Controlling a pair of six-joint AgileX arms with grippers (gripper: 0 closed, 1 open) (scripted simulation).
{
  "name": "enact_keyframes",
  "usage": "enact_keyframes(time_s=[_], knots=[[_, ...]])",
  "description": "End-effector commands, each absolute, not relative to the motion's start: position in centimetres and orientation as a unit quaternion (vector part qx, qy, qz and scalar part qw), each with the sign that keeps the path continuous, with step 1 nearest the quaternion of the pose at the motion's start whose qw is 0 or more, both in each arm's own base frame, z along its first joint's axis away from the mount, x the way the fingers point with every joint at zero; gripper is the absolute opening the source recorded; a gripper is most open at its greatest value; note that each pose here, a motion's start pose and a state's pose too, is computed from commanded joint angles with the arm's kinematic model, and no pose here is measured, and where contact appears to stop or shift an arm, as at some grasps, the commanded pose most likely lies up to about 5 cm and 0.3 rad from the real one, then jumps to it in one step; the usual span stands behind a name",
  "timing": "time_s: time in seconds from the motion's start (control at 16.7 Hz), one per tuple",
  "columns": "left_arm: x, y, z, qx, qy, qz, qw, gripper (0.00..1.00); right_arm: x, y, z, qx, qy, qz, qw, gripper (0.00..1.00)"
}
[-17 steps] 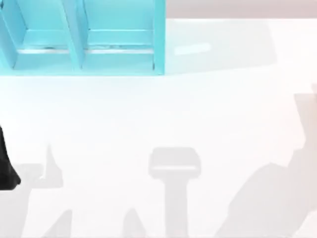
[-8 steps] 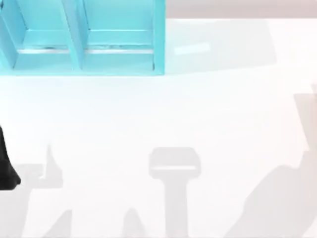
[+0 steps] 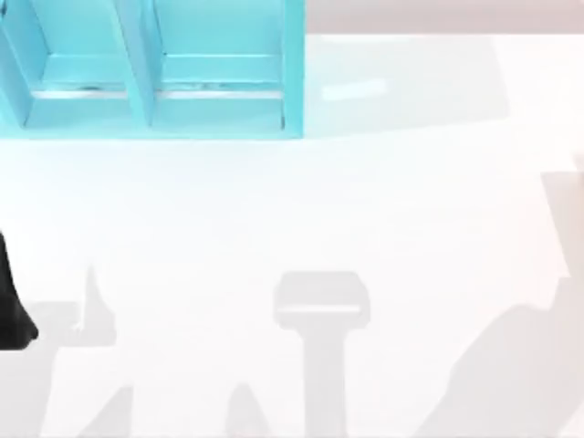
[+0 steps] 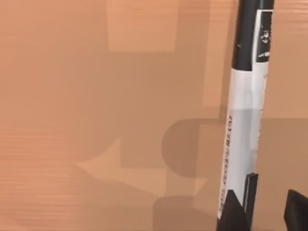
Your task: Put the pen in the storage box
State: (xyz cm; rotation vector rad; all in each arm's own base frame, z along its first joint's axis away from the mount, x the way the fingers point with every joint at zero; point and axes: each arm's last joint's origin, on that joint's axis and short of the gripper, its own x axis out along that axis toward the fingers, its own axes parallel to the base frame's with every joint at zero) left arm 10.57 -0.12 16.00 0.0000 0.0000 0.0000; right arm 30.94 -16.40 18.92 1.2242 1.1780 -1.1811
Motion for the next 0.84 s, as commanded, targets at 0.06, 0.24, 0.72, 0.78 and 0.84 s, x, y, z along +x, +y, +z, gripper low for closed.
enact_keyframes(time_s=[0.06,0.24,0.72,0.78,0.84], knots=[[10.57,-0.12,16.00,0.000,0.000,0.000,1.000,1.00,30.94,-16.40,18.92,0.509,0.489,-0.491,0.511,0.45],[10.57,-0.12,16.00,0.000,0.000,0.000,1.000,1.00,30.94,-16.40,18.92,0.509,0.489,-0.491,0.511,0.68],[10.57,-0.12,16.00,0.000,0.000,0.000,1.000,1.00,30.94,-16.40,18.92,0.509,0.489,-0.491,0.511,1.00],[10.57,-0.12,16.00,0.000,0.000,0.000,1.000,1.00,30.94,-16.40,18.92,0.509,0.489,-0.491,0.511,1.00],[10.57,-0.12,16.00,0.000,0.000,0.000,1.000,1.00,30.94,-16.40,18.92,0.509,0.489,-0.491,0.511,1.00]])
